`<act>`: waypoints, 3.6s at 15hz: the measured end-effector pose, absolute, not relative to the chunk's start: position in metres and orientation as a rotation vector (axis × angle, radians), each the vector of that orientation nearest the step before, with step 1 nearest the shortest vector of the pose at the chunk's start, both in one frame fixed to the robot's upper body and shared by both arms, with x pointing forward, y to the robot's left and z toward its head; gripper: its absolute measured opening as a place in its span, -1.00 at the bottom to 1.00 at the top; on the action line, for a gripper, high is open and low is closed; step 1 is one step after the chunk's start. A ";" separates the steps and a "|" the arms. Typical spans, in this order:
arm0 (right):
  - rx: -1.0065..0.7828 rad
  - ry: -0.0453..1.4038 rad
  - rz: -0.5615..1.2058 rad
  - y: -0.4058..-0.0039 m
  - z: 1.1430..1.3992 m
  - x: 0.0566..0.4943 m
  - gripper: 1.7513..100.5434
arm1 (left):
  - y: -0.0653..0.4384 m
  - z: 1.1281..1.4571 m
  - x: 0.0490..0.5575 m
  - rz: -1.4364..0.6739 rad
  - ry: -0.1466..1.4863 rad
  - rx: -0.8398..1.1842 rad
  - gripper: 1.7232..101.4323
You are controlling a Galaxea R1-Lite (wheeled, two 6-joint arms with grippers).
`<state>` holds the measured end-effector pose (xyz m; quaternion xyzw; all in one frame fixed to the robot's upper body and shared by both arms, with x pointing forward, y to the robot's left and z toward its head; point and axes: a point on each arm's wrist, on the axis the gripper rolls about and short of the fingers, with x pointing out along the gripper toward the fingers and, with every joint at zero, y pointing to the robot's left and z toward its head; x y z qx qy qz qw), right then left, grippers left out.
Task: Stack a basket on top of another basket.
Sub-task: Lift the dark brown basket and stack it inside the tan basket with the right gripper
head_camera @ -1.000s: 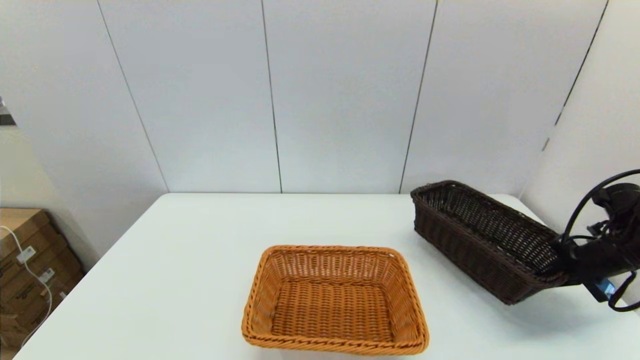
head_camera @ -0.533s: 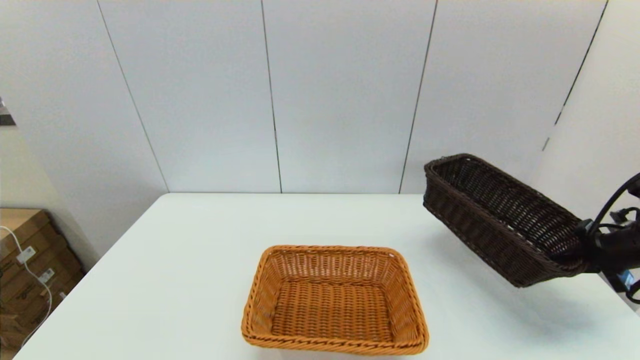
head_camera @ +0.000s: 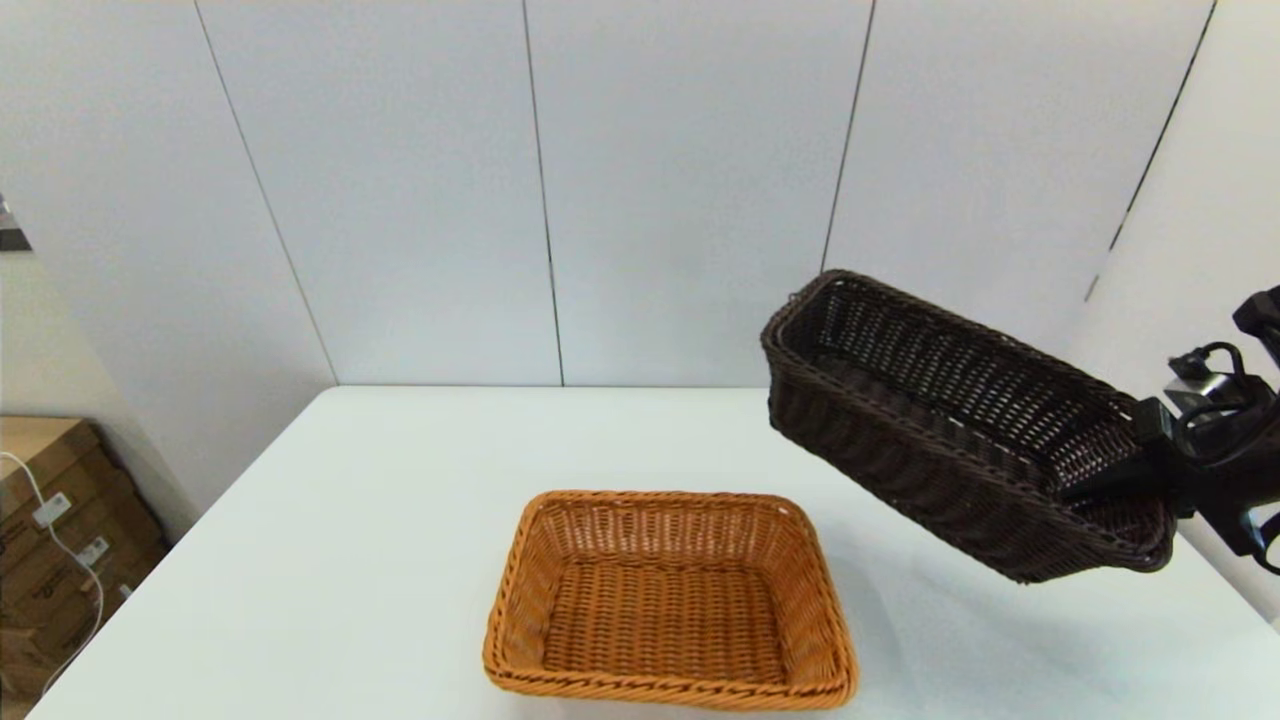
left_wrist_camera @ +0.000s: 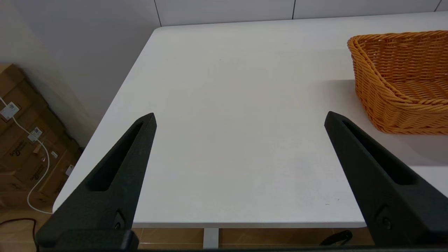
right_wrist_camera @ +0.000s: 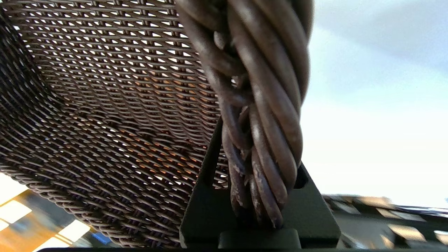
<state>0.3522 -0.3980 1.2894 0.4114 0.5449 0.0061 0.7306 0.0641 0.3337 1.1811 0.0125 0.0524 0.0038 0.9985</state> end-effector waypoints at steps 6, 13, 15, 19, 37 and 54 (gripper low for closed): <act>0.600 1.281 0.135 -0.327 1.322 0.338 -0.73 | 0.334 1.181 0.064 0.008 0.104 0.024 0.93; 0.522 1.335 0.243 -0.280 1.325 0.352 -0.73 | 0.334 1.181 0.064 0.007 0.104 0.025 0.93; 0.504 1.351 0.267 -0.267 1.324 0.358 -0.73 | 0.334 1.181 0.064 0.008 0.104 0.025 0.93; 0.459 1.388 0.315 -0.243 1.318 0.364 -0.73 | 0.334 1.181 0.064 0.008 0.104 0.025 0.93; 0.380 1.479 0.350 -0.186 1.283 0.400 -0.73 | 0.334 1.181 0.064 0.008 0.104 0.025 0.93; 0.364 1.539 0.318 -0.182 1.256 0.414 -0.73 | 0.334 1.181 0.064 0.008 0.104 0.025 0.93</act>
